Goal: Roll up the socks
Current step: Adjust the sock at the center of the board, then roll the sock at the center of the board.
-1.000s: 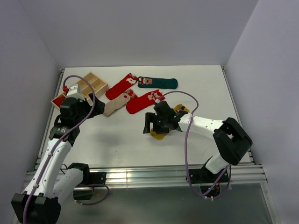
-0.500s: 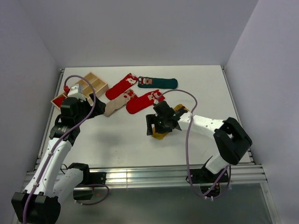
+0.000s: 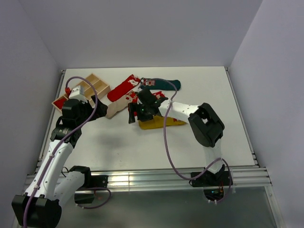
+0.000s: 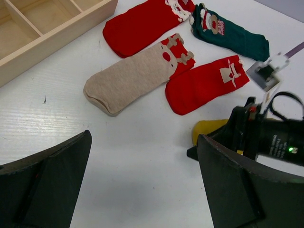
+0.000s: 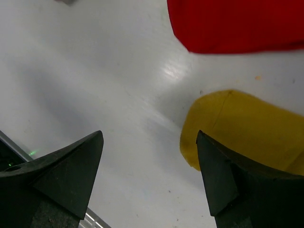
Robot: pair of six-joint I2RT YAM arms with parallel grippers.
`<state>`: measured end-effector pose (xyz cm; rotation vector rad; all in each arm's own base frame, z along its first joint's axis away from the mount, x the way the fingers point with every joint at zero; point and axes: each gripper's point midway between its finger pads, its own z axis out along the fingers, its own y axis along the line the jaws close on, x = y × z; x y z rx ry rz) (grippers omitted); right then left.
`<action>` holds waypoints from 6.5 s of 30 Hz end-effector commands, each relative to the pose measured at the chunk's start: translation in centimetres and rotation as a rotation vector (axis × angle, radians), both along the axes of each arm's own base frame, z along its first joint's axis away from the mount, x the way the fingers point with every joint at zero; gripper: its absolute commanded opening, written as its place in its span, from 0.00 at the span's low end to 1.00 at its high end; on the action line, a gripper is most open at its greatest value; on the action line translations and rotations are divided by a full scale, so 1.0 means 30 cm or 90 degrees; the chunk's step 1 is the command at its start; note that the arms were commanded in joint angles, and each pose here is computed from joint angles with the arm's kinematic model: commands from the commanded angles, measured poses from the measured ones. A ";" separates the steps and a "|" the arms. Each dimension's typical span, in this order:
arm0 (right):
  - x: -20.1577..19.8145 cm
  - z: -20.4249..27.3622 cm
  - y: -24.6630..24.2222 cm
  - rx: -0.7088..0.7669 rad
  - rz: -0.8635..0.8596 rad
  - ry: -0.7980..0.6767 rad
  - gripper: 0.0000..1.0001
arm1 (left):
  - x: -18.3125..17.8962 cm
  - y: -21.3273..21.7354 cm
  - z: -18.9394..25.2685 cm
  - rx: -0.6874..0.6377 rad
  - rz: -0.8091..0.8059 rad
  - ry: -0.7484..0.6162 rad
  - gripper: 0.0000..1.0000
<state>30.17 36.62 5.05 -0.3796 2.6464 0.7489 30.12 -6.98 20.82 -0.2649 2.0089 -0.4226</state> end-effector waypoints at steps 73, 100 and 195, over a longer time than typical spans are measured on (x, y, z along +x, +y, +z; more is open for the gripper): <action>0.247 -0.084 -0.681 -0.108 -0.308 -0.001 0.80 | 0.007 -0.016 0.030 -0.008 -0.014 -0.020 0.96; -0.260 -0.121 -0.666 -0.049 -0.297 0.058 0.56 | 0.014 -0.030 0.007 -0.015 -0.023 0.000 0.96; -0.385 -0.090 -0.085 -0.335 0.329 -0.337 0.46 | 0.024 -0.012 -0.039 -0.012 0.003 0.037 0.96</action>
